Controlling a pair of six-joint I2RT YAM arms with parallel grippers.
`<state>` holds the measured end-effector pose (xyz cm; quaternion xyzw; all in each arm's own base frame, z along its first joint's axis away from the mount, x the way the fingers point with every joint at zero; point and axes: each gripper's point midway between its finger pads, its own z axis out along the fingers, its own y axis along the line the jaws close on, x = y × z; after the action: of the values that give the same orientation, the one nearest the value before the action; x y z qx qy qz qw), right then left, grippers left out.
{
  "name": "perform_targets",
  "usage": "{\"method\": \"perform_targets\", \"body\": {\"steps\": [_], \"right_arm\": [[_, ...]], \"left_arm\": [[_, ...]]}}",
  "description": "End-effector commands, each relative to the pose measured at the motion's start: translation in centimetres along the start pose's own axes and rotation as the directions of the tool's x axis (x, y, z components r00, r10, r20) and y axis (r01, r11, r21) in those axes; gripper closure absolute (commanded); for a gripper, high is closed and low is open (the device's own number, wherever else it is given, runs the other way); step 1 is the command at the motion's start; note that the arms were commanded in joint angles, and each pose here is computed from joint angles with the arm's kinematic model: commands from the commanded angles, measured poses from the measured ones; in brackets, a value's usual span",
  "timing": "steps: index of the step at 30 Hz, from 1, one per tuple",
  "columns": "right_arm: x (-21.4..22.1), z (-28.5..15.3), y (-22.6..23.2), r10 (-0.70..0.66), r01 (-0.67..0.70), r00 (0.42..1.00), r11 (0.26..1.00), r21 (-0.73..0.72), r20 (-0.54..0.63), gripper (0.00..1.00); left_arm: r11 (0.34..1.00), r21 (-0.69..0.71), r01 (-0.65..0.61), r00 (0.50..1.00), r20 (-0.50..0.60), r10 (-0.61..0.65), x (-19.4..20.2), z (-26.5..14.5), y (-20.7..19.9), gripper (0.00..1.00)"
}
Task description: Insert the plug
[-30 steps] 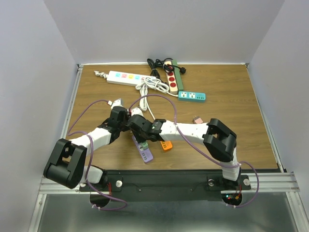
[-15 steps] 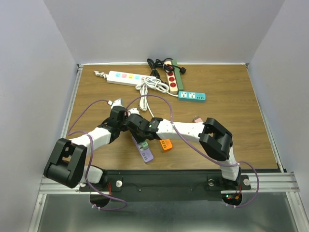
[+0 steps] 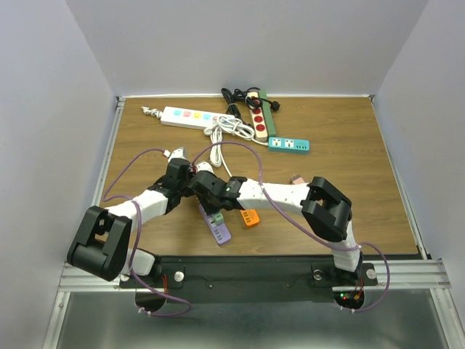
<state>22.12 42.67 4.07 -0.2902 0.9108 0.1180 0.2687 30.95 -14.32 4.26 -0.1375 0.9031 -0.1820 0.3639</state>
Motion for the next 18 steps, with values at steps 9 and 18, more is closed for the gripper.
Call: {"method": "perform_targets", "body": {"steps": [9,18], "right_arm": [[7.2,-4.1,-7.9,0.137,-0.052,0.936,0.965,0.257,-0.324,0.26],[-1.7,-9.4,-5.6,0.154,-0.143,0.984,0.984,0.109,-0.091,0.16]], "left_arm": [[1.000,-0.018,0.009,0.999,0.045,-0.008,-1.3,0.6,0.0,1.00],[0.998,-0.048,-0.028,0.995,0.094,0.032,-3.4,1.0,-0.3,1.00]]}}
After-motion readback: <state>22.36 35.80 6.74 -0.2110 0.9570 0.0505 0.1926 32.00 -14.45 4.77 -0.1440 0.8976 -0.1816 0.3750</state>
